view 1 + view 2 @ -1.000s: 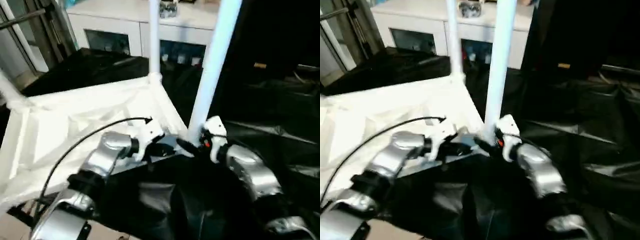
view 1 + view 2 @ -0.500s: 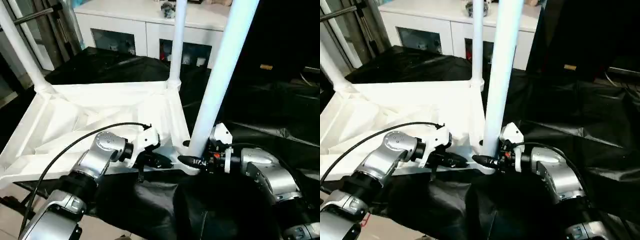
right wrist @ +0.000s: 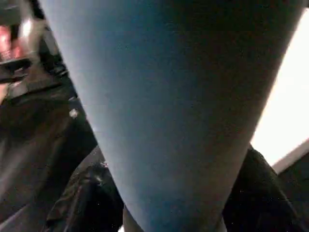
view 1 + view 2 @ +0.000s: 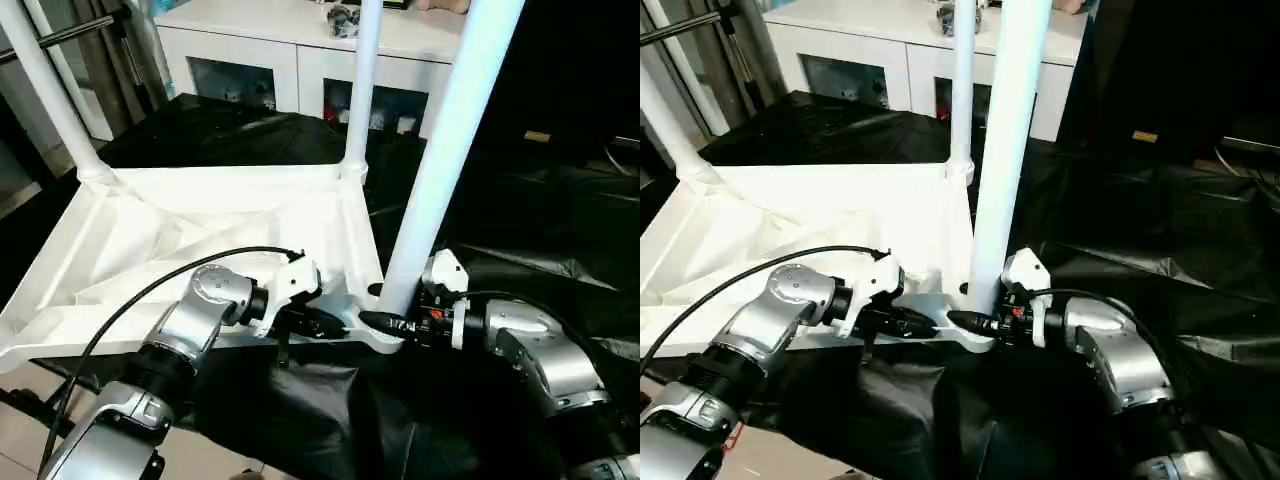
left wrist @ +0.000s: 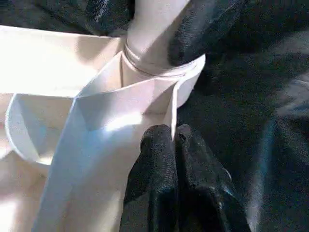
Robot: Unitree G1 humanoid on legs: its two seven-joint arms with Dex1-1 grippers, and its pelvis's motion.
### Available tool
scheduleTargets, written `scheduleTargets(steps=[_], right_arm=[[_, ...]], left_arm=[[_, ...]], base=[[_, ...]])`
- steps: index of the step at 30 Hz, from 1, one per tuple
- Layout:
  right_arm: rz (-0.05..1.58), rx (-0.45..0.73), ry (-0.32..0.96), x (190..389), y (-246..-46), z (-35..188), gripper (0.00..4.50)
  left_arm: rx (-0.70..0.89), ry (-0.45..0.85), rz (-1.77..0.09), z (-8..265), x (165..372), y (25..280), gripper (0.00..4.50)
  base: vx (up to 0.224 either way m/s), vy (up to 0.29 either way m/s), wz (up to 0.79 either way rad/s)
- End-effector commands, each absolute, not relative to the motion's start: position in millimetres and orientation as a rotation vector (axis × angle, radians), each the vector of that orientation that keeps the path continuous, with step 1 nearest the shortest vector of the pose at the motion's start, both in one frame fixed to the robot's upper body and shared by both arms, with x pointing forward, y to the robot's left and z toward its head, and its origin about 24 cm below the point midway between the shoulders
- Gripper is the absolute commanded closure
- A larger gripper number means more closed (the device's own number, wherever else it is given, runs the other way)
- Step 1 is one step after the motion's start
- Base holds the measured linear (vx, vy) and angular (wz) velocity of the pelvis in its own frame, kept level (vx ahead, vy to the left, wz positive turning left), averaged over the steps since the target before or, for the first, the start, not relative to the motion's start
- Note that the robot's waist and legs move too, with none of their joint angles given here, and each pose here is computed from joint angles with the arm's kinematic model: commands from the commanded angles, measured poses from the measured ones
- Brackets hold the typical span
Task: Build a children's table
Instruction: Rotate leg to tighten
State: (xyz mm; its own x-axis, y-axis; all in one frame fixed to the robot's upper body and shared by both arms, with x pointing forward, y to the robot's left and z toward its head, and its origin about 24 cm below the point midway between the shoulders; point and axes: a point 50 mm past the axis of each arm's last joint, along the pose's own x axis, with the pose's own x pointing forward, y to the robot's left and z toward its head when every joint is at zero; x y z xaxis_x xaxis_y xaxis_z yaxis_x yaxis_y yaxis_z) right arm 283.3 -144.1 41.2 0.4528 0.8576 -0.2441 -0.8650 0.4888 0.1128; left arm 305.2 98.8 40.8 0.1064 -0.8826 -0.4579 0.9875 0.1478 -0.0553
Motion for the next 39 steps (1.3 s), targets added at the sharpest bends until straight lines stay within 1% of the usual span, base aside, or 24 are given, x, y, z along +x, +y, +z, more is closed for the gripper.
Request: scheduleTargets(steps=[1,2,3,5,6,8,11,13,14,15,16,17,18,19,20,22,23,24,25,27,33,36,38,39], right_arm=[[0.968,0.022,0.391,281.4,-132.8,16.8,2.43],[0.968,0.022,0.391,281.4,-132.8,16.8,2.44],[0.774,0.046,0.434,289.5,-127.0,3.8,2.45],[0.749,0.053,0.442,290.3,-125.5,1.9,2.46],[0.676,0.063,0.463,293.4,-121.5,-2.8,2.47],[0.613,0.054,0.487,296.7,-115.4,-6.7,2.48],[0.601,0.027,0.468,301.3,-106.9,-5.4,2.48],[0.612,0.046,0.456,302.6,-105.0,-3.5,2.48],[0.611,0.070,0.449,304.6,-104.5,-1.4,2.15],[0.615,0.089,0.447,305.3,-104.4,-0.2,2.15],[0.633,0.110,0.443,305.8,-103.9,1.9,2.15],[0.650,0.109,0.433,306.7,-105.5,4.8,1.93],[0.674,0.090,0.422,307.3,-106.9,7.2,1.74],[0.715,0.053,0.405,306.8,-109.7,10.1,1.74],[0.723,0.046,0.402,306.7,-110.2,10.6,1.63],[0.773,0.020,0.392,304.9,-112.5,12.8,1.63],[0.871,-0.005,0.388,299.8,-115.9,15.3,1.63],[0.921,-0.018,0.388,296.7,-118.4,16.2,1.63],[0.921,-0.018,0.388,296.7,-118.4,16.2,1.63],[1.037,-0.046,0.390,290.2,-130.8,20.1,1.63],[1.102,-0.053,0.385,286.5,-142.4,24.9,1.63],[1.139,-0.035,0.388,283.3,-144.8,27.4,1.94],[1.151,-0.033,0.390,282.2,-145.0,27.7,1.94],[1.166,-0.031,0.393,280.7,-144.7,28.0,2.10]], left_arm=[[0.293,0.406,-1.295,44.3,315.7,88.2,4.50],[0.293,0.406,-1.295,44.3,315.7,88.2,4.50],[0.270,0.390,-1.215,44.6,321.4,75.5,4.50],[0.267,0.388,-1.205,44.8,322.0,73.1,4.50],[0.250,0.383,-1.186,44.9,322.7,65.9,4.50],[0.242,0.376,-1.165,44.7,323.3,58.1,4.50],[0.236,0.368,-1.179,44.8,321.3,49.9,4.50],[0.236,0.367,-1.190,44.7,320.4,48.8,4.50],[0.238,0.368,-1.204,44.4,319.5,48.4,4.50],[0.241,0.369,-1.212,44.2,319.0,48.6,4.50],[0.245,0.371,-1.222,43.9,318.4,49.5,4.50],[0.248,0.374,-1.240,43.7,317.3,51.9,4.50],[0.253,0.378,-1.250,43.6,316.7,54.4,4.50],[0.258,0.381,-1.265,43.6,315.9,57.6,4.50],[0.259,0.381,-1.268,43.6,315.8,58.2,4.50],[0.265,0.383,-1.277,43.5,315.4,61.0,4.50],[0.277,0.386,-1.287,43.1,315.2,65.2,4.50],[0.282,0.388,-1.296,43.0,314.8,67.3,4.50],[0.282,0.388,-1.296,43.0,314.8,67.3,4.50],[0.298,0.395,-1.346,44.0,312.8,75.4,4.50],[0.313,0.400,-1.427,45.0,308.0,84.0,4.50],[0.318,0.410,-1.459,44.9,305.8,89.4,4.50],[0.320,0.413,-1.464,44.9,305.4,90.5,4.50],[0.321,0.419,-1.475,44.6,304.6,92.6,4.50]], base=[[0.000,0.000,0.00],[0.000,0.000,0.00],[0.000,0.000,0.00],[0.000,0.000,0.00],[0.000,0.000,0.00],[0.000,0.000,0.00],[0.000,0.000,0.00],[0.000,0.000,0.00],[0.000,0.000,0.00],[0.000,0.000,0.00],[0.000,0.000,0.00],[0.000,0.000,0.00],[0.000,0.000,0.00],[0.000,0.000,0.00],[0.000,0.000,0.00],[0.000,0.000,0.00],[0.000,0.000,0.00],[0.000,0.000,0.00],[0.000,0.000,0.00],[0.000,0.000,0.00],[0.000,0.000,0.00],[0.000,0.000,0.00],[0.000,0.000,0.00],[0.000,0.000,0.00]])
